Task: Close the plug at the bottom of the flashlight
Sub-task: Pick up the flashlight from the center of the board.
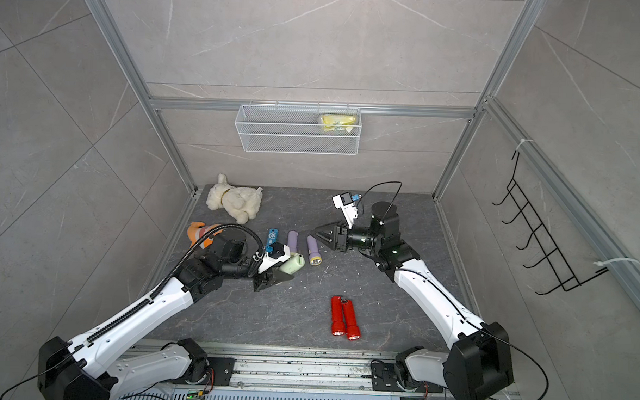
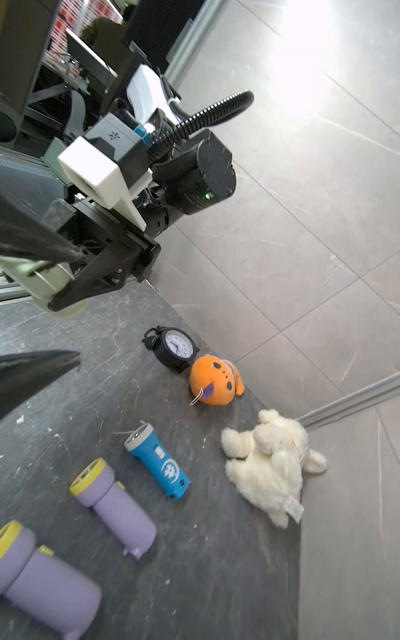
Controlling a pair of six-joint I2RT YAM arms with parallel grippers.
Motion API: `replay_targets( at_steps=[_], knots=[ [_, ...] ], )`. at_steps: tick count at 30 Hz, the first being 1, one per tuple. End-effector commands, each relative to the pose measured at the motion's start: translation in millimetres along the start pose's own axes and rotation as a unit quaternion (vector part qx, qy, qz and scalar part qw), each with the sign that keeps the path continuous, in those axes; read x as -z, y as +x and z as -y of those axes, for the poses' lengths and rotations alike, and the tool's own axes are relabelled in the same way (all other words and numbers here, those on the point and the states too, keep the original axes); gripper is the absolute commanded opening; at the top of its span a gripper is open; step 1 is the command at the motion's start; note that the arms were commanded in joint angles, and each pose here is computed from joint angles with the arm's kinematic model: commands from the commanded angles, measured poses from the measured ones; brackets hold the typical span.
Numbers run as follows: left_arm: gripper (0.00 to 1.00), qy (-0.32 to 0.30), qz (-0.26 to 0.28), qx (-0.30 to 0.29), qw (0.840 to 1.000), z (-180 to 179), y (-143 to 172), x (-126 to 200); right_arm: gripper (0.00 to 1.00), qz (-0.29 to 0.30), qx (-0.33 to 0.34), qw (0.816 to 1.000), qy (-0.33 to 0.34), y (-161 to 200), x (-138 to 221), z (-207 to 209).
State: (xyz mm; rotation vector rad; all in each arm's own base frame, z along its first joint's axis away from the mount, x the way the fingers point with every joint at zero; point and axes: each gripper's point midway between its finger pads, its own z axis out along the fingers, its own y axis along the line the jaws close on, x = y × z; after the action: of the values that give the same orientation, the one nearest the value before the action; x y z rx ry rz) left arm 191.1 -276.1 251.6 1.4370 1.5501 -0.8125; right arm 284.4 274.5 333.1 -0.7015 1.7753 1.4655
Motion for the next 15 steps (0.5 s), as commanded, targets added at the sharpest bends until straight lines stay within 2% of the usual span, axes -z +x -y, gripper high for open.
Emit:
replay_targets(
  at_steps=[1,5,8,15],
  knots=[
    [0.00,0.058,0.076,-0.046,0.994,27,-39,17,0.45,-0.012,0.011,0.999,-0.038,5,3,-23],
    [0.00,0.047,0.074,-0.053,0.995,25,-39,19,0.45,-0.039,0.020,0.999,-0.017,21,-4,-32],
    [0.00,0.035,0.069,-0.051,0.996,21,-36,18,0.47,-0.072,0.054,0.996,-0.004,35,-9,-47],
    [0.00,0.064,0.080,-0.047,0.994,28,-38,17,0.56,-0.087,0.089,0.992,0.000,37,5,-74]
  ],
)
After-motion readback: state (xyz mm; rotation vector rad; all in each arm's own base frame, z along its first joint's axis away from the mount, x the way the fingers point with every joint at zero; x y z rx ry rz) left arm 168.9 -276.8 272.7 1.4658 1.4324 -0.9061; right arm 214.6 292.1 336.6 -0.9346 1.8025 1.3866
